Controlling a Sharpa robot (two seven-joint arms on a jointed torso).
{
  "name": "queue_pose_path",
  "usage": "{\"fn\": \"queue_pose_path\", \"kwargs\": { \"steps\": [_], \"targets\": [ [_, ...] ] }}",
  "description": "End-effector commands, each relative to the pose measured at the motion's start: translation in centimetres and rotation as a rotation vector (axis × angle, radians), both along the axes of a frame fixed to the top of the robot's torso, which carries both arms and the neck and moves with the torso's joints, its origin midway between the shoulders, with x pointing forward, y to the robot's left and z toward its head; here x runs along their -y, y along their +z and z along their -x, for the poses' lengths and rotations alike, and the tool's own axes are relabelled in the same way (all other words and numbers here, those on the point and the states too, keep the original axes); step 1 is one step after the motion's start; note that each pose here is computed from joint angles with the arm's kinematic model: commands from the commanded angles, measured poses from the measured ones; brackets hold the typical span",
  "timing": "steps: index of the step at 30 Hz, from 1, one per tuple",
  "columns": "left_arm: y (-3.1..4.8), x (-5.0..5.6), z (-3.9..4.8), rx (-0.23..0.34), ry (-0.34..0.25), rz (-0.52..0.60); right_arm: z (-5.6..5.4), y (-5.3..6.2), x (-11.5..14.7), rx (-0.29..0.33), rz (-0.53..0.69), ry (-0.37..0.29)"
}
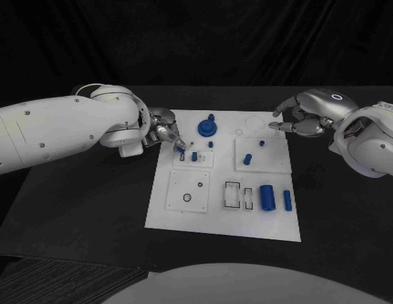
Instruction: Assemble the parts on the task board
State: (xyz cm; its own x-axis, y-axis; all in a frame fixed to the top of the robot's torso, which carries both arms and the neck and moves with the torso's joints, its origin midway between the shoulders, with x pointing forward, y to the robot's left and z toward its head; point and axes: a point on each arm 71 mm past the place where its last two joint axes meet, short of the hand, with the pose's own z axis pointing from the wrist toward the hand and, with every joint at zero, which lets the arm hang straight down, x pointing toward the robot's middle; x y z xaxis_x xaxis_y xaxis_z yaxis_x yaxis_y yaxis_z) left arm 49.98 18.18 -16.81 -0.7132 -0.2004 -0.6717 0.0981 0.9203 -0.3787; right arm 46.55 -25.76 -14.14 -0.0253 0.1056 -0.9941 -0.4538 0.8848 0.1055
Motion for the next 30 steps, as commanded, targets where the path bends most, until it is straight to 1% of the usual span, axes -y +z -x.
{"fn": "queue_pose_path", "kwargs": {
  "steps": [1, 13, 30],
  "targets": [
    [-0.32, 0.2, 0.18, -0.019, -0.021, -0.001, 0.0, -0.1, 0.0, -0.005, 0.003, -0.012],
    [-1.13, 0.2, 0.38, -0.042, -0.025, -0.009, 0.0, -0.2, 0.0, -0.006, 0.003, -0.012],
    [-1.59, 0.1, 0.36, -0.057, -0.022, -0.019, 0.1, -0.2, 0.1, -0.009, 0.005, -0.013]
  ]
}}
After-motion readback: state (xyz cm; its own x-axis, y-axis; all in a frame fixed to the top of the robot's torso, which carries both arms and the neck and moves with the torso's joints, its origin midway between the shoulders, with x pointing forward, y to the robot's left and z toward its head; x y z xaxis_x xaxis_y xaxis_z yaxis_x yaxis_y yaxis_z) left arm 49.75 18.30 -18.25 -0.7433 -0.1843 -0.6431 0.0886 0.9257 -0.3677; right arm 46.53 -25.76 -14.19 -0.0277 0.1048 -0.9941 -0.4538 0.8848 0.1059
